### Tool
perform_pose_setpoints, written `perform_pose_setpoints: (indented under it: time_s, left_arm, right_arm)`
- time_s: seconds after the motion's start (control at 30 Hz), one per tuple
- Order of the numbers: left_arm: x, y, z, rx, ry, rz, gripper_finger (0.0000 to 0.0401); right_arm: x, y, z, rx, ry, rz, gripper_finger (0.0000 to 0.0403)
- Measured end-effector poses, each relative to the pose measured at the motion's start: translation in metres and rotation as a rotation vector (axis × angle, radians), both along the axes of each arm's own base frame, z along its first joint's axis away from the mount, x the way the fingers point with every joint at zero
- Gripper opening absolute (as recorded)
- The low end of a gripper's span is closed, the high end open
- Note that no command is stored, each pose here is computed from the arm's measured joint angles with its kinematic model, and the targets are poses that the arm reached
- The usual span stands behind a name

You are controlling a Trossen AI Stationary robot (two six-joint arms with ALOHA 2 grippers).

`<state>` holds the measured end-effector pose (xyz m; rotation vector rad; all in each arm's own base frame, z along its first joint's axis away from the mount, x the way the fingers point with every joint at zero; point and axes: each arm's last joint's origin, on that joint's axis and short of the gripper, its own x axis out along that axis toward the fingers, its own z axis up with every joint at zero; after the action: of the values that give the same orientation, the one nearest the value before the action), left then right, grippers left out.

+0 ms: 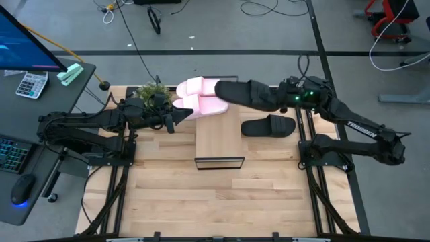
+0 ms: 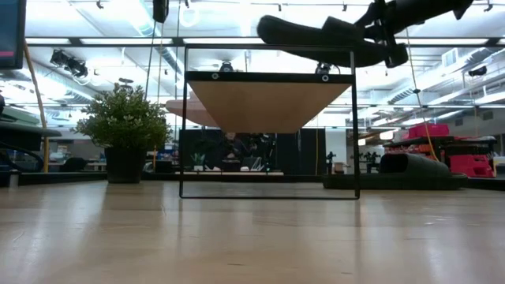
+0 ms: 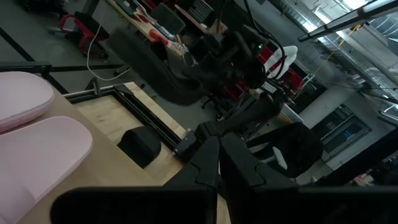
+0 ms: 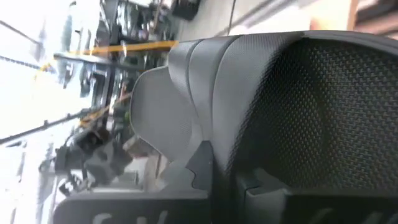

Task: Pick and place slides into the shelf
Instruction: Put the top black slipper on the shelf

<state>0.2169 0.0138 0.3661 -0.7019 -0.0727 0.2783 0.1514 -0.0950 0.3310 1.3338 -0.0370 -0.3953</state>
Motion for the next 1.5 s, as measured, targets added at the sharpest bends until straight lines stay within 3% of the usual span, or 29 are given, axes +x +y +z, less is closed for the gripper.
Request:
perform_pose_setpoints:
  time_s: [0.43, 0.7, 0.9, 1.5]
  left_arm:
    - [0.000, 0.000, 0.000, 0.000, 0.000, 0.001, 0.0014]
    - [0.000, 0.000, 0.000, -0.001, 0.000, 0.001, 0.0017]
    - [0.000, 0.000, 0.000, -0.001, 0.000, 0.002, 0.0023]
    - [0.000, 0.000, 0.000, -0.001, 0.000, 0.002, 0.0024]
  right_arm:
    - [0.060, 0.024, -0.037, 0.148, 0.166, 0.203, 0.0012]
    - [0.094, 0.030, -0.054, 0.162, 0.156, 0.258, 0.0012]
    - [0.101, 0.030, -0.061, 0.135, 0.189, 0.196, 0.0012]
    - [0.102, 0.028, -0.063, 0.117, 0.203, 0.167, 0.0012]
